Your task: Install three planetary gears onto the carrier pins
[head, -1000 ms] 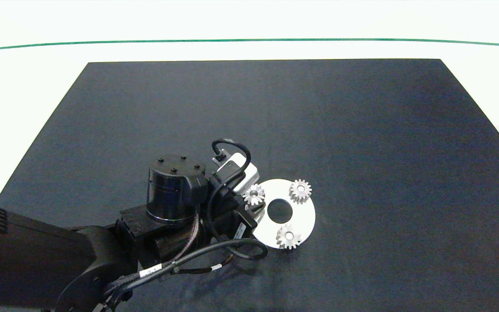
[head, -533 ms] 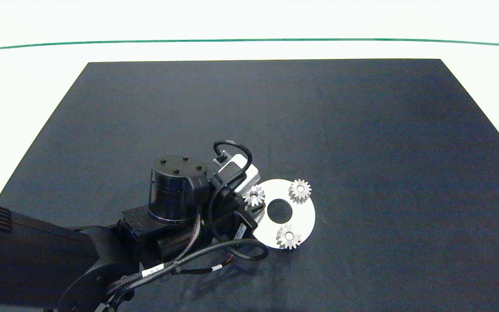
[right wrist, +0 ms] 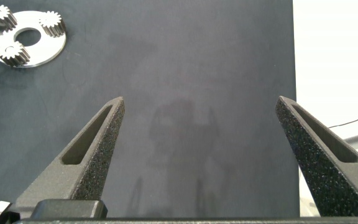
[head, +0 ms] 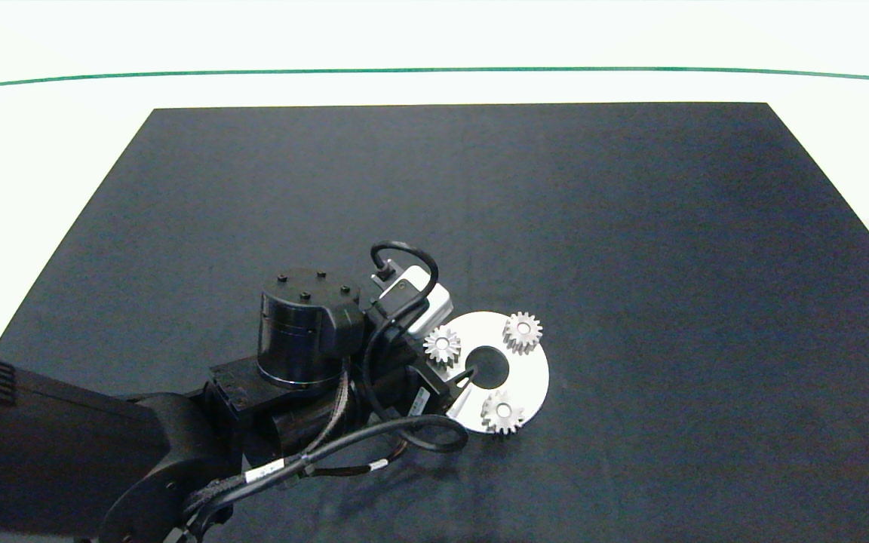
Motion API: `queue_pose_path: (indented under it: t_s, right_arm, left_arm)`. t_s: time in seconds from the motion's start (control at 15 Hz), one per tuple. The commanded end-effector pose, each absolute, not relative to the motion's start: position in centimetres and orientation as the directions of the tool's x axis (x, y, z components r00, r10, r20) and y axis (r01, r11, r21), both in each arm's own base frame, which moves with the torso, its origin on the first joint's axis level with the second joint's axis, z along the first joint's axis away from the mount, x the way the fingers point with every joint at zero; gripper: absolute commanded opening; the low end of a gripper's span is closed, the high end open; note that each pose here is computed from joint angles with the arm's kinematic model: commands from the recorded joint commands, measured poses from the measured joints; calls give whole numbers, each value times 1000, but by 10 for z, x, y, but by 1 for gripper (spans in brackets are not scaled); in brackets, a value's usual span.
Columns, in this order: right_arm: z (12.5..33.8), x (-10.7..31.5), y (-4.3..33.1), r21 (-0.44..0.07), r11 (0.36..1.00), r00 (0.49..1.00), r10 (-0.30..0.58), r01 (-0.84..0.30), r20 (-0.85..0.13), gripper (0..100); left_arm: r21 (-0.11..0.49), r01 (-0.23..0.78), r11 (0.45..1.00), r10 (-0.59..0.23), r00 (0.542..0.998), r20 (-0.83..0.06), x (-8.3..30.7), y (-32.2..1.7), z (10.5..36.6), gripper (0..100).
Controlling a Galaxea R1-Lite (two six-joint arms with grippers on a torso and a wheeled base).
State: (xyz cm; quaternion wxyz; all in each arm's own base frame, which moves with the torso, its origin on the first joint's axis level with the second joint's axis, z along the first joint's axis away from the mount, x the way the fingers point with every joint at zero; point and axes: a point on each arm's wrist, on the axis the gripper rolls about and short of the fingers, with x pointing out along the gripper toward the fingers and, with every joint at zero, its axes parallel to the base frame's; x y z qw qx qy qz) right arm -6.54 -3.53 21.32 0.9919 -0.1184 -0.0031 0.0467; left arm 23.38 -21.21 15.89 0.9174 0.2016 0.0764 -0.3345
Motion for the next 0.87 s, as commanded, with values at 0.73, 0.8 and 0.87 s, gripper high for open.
queue_pose_path:
  t_s: [0.73,0.8,0.87]
  right_arm:
    - [246,-63,-21,-232,968,996,-93,91,1,100]
    - [241,-67,-20,-230,966,993,-121,120,9,100]
    - [236,-71,-18,-224,963,989,-148,149,19,100]
  left_arm:
    - [343,275,898,-223,957,-184,19,-4,255,100]
    - [343,209,916,-166,975,-150,0,3,252,100]
    - [322,148,935,-115,986,-119,-16,6,247,100]
